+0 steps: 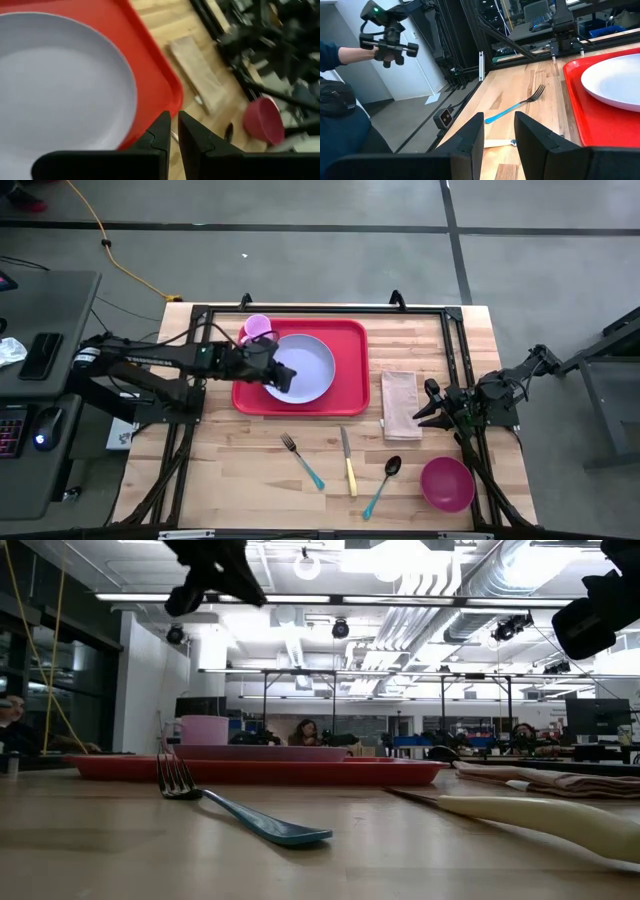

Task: Set up tray
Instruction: Put the pink bowl on the purple plate to the bottom right of the pink mug

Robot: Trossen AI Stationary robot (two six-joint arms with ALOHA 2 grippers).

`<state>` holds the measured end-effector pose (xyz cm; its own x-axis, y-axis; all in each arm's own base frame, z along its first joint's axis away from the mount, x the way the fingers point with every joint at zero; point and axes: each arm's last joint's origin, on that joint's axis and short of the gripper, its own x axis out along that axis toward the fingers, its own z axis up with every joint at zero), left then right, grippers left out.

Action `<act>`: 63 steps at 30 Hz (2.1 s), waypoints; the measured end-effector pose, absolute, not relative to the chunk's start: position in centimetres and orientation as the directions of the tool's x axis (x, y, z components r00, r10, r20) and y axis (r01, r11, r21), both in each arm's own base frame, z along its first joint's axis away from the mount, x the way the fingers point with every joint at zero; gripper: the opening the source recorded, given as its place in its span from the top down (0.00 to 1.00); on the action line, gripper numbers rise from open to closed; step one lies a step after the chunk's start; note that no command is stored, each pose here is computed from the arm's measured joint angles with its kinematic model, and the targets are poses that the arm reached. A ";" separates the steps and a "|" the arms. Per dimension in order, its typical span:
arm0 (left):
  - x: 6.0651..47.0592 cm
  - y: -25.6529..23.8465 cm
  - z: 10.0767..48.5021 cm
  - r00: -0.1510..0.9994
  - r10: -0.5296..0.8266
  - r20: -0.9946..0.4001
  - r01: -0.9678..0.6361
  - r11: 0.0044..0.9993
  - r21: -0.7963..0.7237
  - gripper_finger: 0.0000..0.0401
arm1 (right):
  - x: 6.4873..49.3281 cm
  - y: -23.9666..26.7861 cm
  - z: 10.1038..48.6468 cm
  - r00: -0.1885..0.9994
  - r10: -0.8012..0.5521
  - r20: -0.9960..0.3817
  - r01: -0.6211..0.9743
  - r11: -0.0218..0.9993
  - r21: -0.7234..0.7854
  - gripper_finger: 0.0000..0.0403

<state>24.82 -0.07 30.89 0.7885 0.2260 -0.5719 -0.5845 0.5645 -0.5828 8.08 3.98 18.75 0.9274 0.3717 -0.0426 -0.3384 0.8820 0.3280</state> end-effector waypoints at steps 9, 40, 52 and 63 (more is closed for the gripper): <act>24.7 -2.8 31.2 0.810 0.105 -0.577 -0.520 0.583 -0.625 0.84 | 8.1 4.0 18.8 0.927 0.372 -0.042 -0.338 0.882 0.328 0.78; 20.4 -2.8 32.8 0.794 0.133 -0.593 -0.453 0.780 -0.432 0.84 | 8.2 3.6 18.8 0.970 0.238 -0.040 -0.196 0.874 0.444 0.78; 18.5 -2.7 27.8 0.884 0.035 -0.467 -0.310 0.791 -0.527 0.84 | 8.2 3.6 18.8 0.971 0.237 -0.035 -0.197 0.873 0.446 0.78; 15.9 -2.3 22.5 0.945 0.018 -0.326 -0.220 0.773 -0.595 0.84 | 8.2 3.5 18.9 0.977 0.213 -0.026 -0.179 0.876 0.447 0.78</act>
